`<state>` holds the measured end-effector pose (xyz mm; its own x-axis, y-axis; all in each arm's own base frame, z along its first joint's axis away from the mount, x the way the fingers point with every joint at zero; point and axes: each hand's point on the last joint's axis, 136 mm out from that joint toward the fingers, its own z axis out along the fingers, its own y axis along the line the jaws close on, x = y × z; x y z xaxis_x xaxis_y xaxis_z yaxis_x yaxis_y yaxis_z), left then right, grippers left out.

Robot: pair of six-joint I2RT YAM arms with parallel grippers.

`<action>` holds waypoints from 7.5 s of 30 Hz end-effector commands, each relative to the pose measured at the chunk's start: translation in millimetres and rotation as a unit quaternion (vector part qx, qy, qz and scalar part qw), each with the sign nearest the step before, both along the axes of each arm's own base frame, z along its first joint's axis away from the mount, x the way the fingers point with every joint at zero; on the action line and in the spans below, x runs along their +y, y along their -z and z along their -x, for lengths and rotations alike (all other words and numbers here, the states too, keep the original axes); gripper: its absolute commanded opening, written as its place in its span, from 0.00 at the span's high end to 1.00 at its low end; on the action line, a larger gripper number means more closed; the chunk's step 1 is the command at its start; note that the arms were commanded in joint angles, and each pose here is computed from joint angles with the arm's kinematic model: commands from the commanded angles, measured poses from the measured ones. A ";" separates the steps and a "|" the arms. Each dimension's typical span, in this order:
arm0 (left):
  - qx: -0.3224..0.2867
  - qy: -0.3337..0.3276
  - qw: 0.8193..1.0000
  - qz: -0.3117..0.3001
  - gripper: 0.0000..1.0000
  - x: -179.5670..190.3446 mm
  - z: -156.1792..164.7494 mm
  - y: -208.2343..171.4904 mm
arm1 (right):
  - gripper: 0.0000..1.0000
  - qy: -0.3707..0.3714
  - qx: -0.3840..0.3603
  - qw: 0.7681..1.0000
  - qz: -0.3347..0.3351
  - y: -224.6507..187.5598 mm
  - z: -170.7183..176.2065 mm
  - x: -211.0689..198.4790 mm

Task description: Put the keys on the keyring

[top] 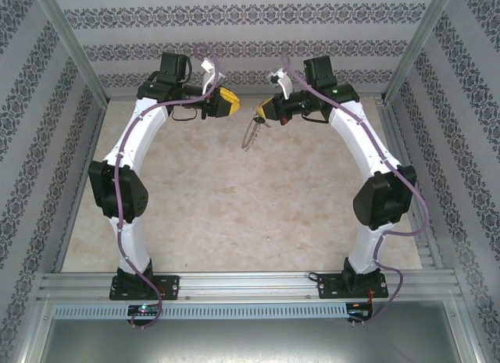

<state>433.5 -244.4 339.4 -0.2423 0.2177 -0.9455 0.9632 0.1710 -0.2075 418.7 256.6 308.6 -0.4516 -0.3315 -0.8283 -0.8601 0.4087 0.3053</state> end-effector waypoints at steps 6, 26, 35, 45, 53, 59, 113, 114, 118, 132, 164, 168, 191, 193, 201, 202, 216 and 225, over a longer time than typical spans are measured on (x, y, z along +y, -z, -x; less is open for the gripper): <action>-0.001 0.003 1.000 -0.012 0.72 6.7 5.4 0.9 | 1.00 -0.056 -0.029 0.983 0.173 17.9 23.4 -13.9; 0.051 0.089 0.994 0.028 0.78 -22.0 26.5 33.9 | 1.00 -0.106 -0.062 0.971 0.206 11.9 38.3 3.7; 0.059 0.109 0.992 0.023 0.78 -43.3 29.8 41.6 | 1.00 -0.116 -0.063 0.971 0.200 11.2 42.3 10.2; 0.058 0.124 0.990 0.027 0.78 -53.0 34.5 38.3 | 1.00 -0.120 -0.069 0.969 0.203 11.5 41.6 13.7; 0.057 0.125 0.990 0.019 0.79 -48.8 40.4 38.7 | 1.00 -0.114 -0.067 0.969 0.207 13.6 37.2 9.5; 0.052 0.114 0.992 0.023 0.77 -32.1 39.0 31.3 | 1.00 -0.112 -0.060 0.977 0.174 2.0 38.4 1.2; 0.063 0.150 0.986 0.032 0.76 -25.6 53.0 46.8 | 1.00 -0.164 -0.050 0.973 0.156 14.2 48.5 35.2; 0.065 0.149 0.986 0.031 0.77 -25.7 52.4 48.4 | 1.00 -0.164 -0.050 0.973 0.157 14.4 48.2 35.1; 0.072 0.148 0.986 0.026 0.76 -25.1 52.6 51.9 | 1.00 -0.161 -0.048 0.972 0.164 17.5 47.1 33.5; 0.076 0.130 0.989 -0.005 0.74 -24.5 44.7 64.3 | 1.00 -0.160 -0.045 0.971 0.174 21.6 47.6 30.6; 0.045 0.150 0.987 0.028 0.90 -34.4 54.0 37.1 | 1.00 -0.163 -0.041 0.971 0.171 26.7 47.0 35.1; 0.040 0.154 0.987 0.031 1.00 -36.1 56.2 34.2 | 1.00 -0.161 -0.041 0.971 0.171 27.0 45.6 35.0; 0.020 0.119 0.993 0.016 1.00 -41.8 37.9 26.5 | 0.52 0.125 -0.101 0.987 -0.027 -20.1 15.5 -28.8; 0.018 0.114 0.993 0.016 1.00 -42.2 34.8 24.9 | 0.52 0.161 -0.091 0.980 -0.076 -8.9 13.8 -31.0; 0.014 0.101 0.995 0.010 1.00 -42.0 30.5 21.1 | 0.54 0.208 -0.099 0.958 -0.172 12.3 30.8 -29.6; 0.013 0.101 0.995 0.010 1.00 -42.4 30.7 20.7 | 0.54 0.203 -0.099 0.958 -0.176 11.1 31.9 -28.0; 0.010 0.091 0.996 0.007 1.00 -43.2 25.5 20.9 | 0.58 0.150 -0.114 0.964 -0.190 -7.9 49.8 -9.1; 0.008 0.089 0.996 0.004 1.00 -43.0 24.6 21.4 | 0.60 0.122 -0.102 0.969 -0.191 -5.2 47.6 6.1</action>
